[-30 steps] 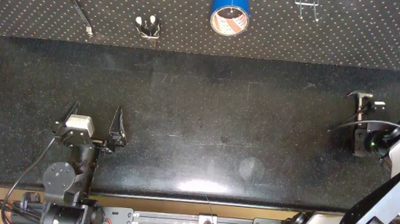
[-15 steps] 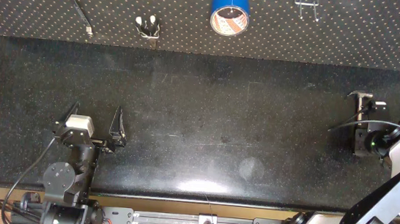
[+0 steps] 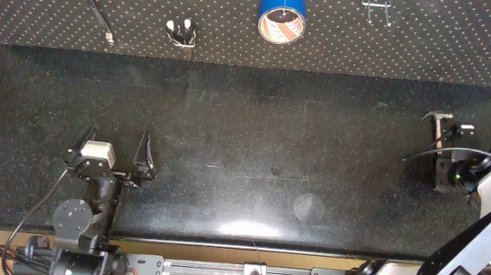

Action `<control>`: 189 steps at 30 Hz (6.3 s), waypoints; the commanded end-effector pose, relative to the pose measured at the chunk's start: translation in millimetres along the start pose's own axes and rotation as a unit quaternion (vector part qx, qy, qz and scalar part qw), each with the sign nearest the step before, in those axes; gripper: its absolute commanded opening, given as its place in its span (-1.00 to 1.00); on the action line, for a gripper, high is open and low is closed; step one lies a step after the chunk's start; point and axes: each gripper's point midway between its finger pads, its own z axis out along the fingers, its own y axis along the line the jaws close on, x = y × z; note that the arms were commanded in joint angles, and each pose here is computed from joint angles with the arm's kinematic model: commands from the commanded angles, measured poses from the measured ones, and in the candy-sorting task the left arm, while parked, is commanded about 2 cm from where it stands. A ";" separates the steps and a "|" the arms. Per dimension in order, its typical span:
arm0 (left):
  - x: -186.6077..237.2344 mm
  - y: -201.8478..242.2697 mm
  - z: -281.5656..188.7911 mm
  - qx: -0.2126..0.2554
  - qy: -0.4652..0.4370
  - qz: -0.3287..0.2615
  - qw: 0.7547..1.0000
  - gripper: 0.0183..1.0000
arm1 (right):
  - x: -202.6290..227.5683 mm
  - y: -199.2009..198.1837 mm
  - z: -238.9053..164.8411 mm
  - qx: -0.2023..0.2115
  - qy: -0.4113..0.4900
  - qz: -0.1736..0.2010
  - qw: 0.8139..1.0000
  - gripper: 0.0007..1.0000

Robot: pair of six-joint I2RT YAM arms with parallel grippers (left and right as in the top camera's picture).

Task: Place Tools Onto Pegboard

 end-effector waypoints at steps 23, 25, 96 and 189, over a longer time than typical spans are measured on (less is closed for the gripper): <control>0.4 -0.8 -0.4 0.002 0.000 0.006 1.000 0.99 | 5.0 1.4 5.2 -0.007 0.009 -0.011 1.000 -0.78; 0.4 -0.8 -0.4 0.002 0.000 0.006 1.000 0.99 | 5.0 1.4 5.2 -0.007 0.009 -0.011 1.000 -0.84; 0.4 -0.8 -0.4 0.002 0.000 0.006 1.000 0.99 | -44.6 77.1 -120.3 0.001 -0.156 -0.103 0.982 -0.85; 0.4 -0.8 -0.4 0.002 0.000 0.006 1.000 0.99 | -205.8 202.5 -129.3 -0.136 -0.247 -0.025 0.959 -0.85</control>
